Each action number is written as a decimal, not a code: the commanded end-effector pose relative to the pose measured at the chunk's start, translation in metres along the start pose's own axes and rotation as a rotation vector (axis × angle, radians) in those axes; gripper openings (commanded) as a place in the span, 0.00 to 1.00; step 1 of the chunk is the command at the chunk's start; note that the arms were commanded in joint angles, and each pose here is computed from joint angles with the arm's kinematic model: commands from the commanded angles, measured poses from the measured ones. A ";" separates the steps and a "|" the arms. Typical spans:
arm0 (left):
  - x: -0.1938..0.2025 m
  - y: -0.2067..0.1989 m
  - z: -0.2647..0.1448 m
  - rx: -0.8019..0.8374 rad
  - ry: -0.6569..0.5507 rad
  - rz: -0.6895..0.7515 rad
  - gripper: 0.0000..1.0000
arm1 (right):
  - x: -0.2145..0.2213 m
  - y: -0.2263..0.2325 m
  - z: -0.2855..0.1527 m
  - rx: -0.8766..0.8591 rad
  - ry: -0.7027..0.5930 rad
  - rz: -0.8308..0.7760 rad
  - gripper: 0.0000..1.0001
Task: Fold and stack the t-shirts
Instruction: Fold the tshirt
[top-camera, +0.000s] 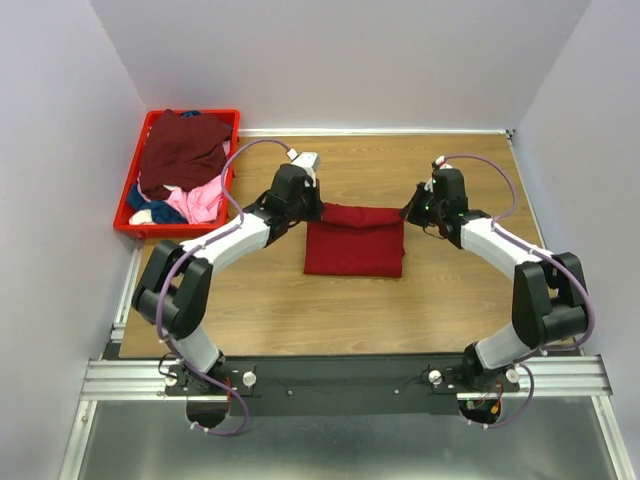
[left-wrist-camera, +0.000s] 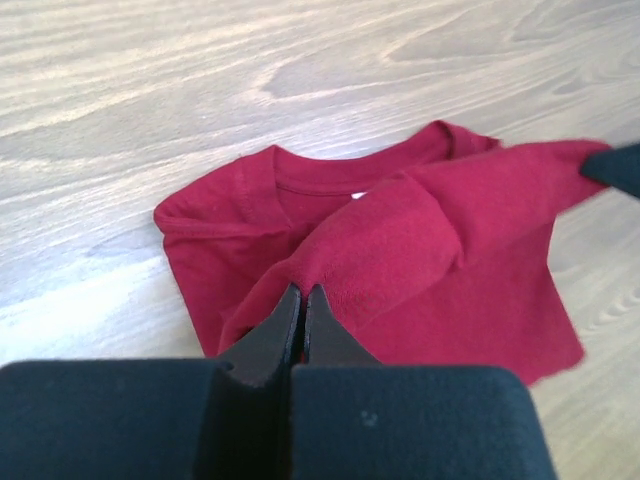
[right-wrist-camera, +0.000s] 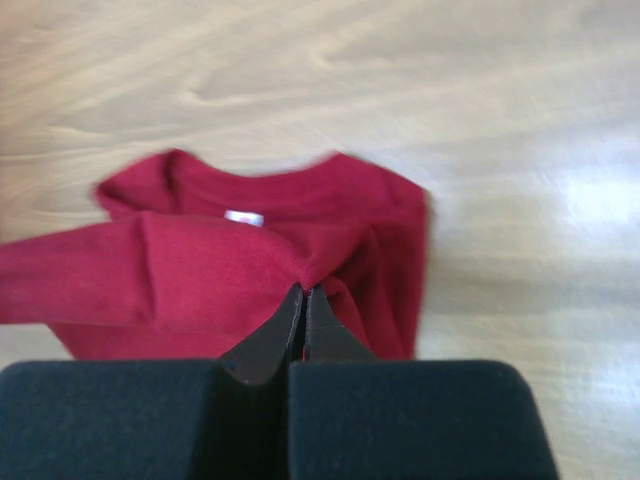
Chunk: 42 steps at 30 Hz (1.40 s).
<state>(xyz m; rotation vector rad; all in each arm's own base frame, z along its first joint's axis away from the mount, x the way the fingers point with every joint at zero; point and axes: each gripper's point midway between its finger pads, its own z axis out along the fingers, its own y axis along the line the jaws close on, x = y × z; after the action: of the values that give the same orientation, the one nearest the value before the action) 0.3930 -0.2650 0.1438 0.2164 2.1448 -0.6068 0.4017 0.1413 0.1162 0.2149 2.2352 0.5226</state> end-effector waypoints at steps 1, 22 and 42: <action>0.004 0.008 0.021 -0.027 0.003 0.011 0.01 | 0.024 -0.031 0.014 0.122 0.022 0.047 0.02; -0.003 -0.030 -0.040 0.109 -0.102 0.056 0.36 | 0.016 0.032 -0.023 -0.224 0.002 -0.075 0.46; 0.131 -0.039 0.008 0.174 0.311 0.041 0.23 | 0.035 0.026 0.054 -0.266 0.129 -0.123 0.42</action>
<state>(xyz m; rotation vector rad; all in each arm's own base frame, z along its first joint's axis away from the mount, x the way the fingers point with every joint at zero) 0.3122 -0.3073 0.0549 0.4495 2.3409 -0.7420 0.3678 0.2029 0.0535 -0.1227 2.3620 0.9044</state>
